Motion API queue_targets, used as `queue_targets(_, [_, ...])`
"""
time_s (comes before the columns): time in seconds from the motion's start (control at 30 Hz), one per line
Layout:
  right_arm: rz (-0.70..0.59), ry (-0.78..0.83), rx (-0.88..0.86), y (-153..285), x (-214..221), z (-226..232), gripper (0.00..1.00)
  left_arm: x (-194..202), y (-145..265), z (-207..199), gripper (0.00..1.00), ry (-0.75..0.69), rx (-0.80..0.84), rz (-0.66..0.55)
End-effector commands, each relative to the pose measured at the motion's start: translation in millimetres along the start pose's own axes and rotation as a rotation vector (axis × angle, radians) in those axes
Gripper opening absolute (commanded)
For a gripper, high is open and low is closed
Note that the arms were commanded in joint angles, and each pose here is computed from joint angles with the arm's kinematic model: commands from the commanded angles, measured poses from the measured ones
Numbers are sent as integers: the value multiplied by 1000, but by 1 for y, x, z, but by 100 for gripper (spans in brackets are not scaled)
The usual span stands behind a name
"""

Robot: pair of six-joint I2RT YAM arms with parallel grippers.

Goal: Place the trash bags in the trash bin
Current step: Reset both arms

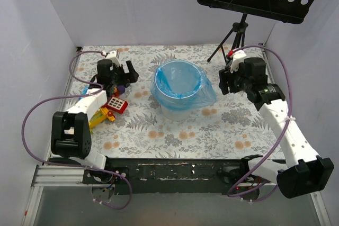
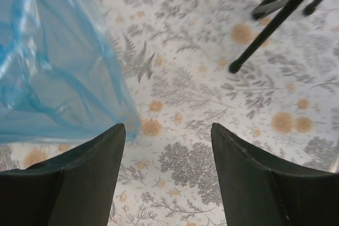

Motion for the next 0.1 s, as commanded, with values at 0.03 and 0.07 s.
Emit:
queue_targets(0.03, [-17,-113,207,22,-33,-28,76,-55,23,-36,98,-68,78,-145])
queue_targets(0.07, [-39,-118,216,19,-42,-32,78,-59,22,-37,98,-68,81,-150])
Point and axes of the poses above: each gripper's point midway between its finger pads, its own y axis back along the fingers, its own z axis along the line the jaws close on, x = y × z, the point moved 6 cm from there along y, back along the fingers, and after that the axes turned 12 degrees about y, right-handed, at the moved point
